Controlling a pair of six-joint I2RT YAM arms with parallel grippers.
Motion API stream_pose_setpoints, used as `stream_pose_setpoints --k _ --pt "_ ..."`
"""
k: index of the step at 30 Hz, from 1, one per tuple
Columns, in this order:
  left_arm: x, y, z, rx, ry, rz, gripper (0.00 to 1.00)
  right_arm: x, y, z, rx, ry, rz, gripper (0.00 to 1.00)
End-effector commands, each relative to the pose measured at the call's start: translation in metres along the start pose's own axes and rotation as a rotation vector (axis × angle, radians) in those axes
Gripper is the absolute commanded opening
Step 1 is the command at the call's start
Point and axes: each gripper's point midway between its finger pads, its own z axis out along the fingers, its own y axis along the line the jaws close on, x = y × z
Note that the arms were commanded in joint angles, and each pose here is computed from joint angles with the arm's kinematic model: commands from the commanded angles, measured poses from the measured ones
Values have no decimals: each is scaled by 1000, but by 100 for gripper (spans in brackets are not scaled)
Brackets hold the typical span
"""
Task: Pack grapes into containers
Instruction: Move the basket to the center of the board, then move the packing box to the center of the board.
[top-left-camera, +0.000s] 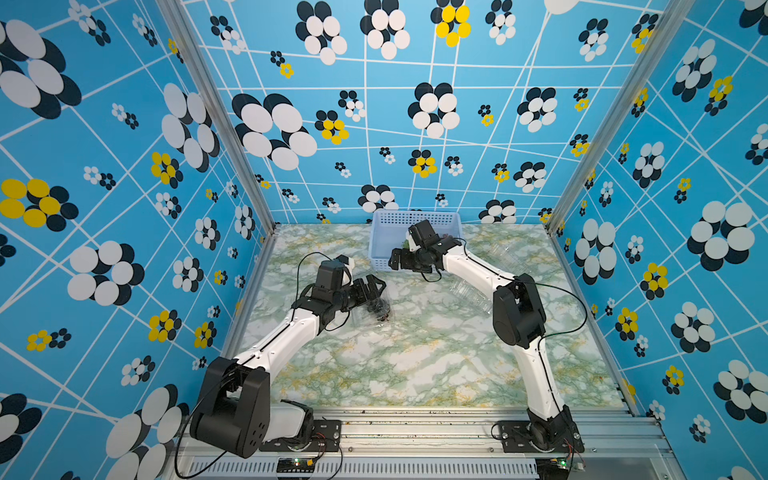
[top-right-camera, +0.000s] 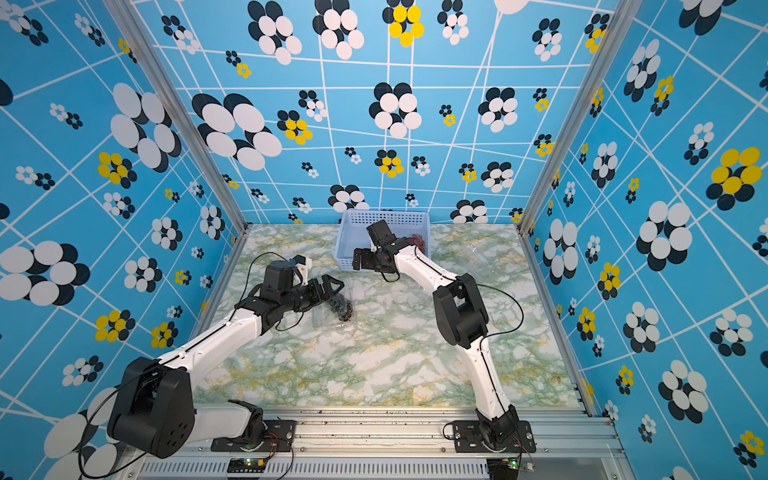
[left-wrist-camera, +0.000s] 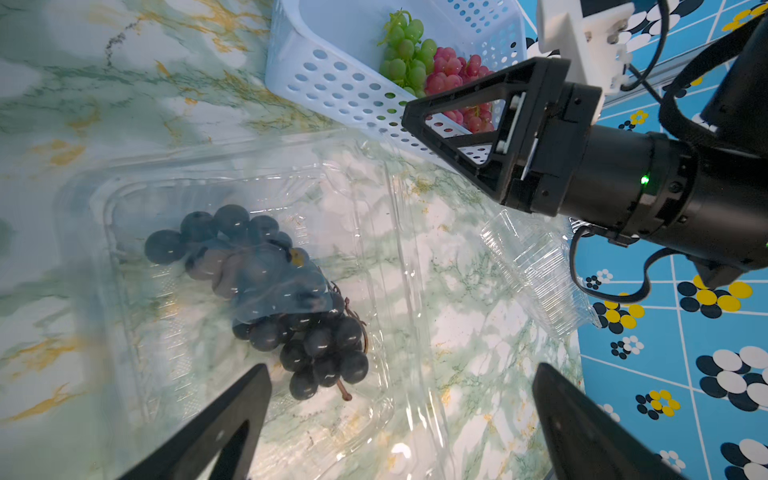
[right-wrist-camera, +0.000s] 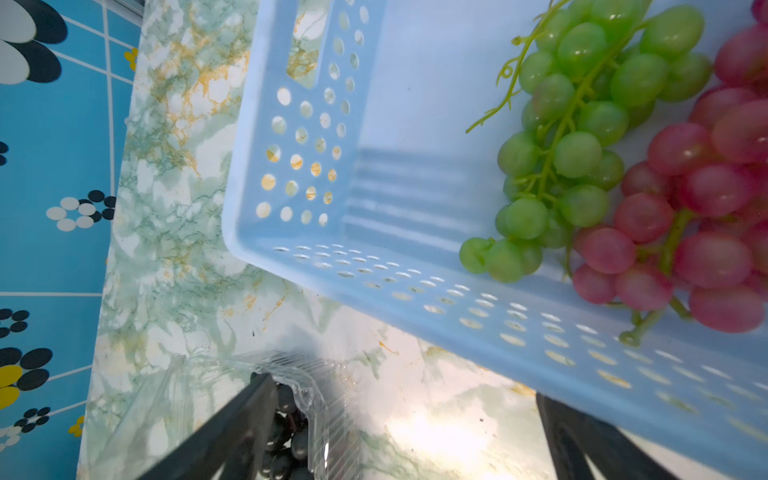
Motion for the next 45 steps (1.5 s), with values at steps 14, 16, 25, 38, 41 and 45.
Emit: stream_pose_setpoints --k 14,16,25,38,41,45 --pt "9 24 14 -32 -32 -64 99 59 14 -37 -197 46 37 99" --pt "10 26 13 -40 -34 -66 99 68 20 -38 -222 55 20 97" --pt "12 33 7 -61 -35 -67 100 96 40 -30 -269 93 -11 95" --pt "3 41 -6 -76 -68 -77 100 114 62 -21 -337 60 50 86" --pt "1 41 -8 -79 -69 -77 99 117 67 -18 -357 58 64 81" --pt "-5 43 -19 -90 -89 -84 99 118 74 -14 -381 48 92 79"
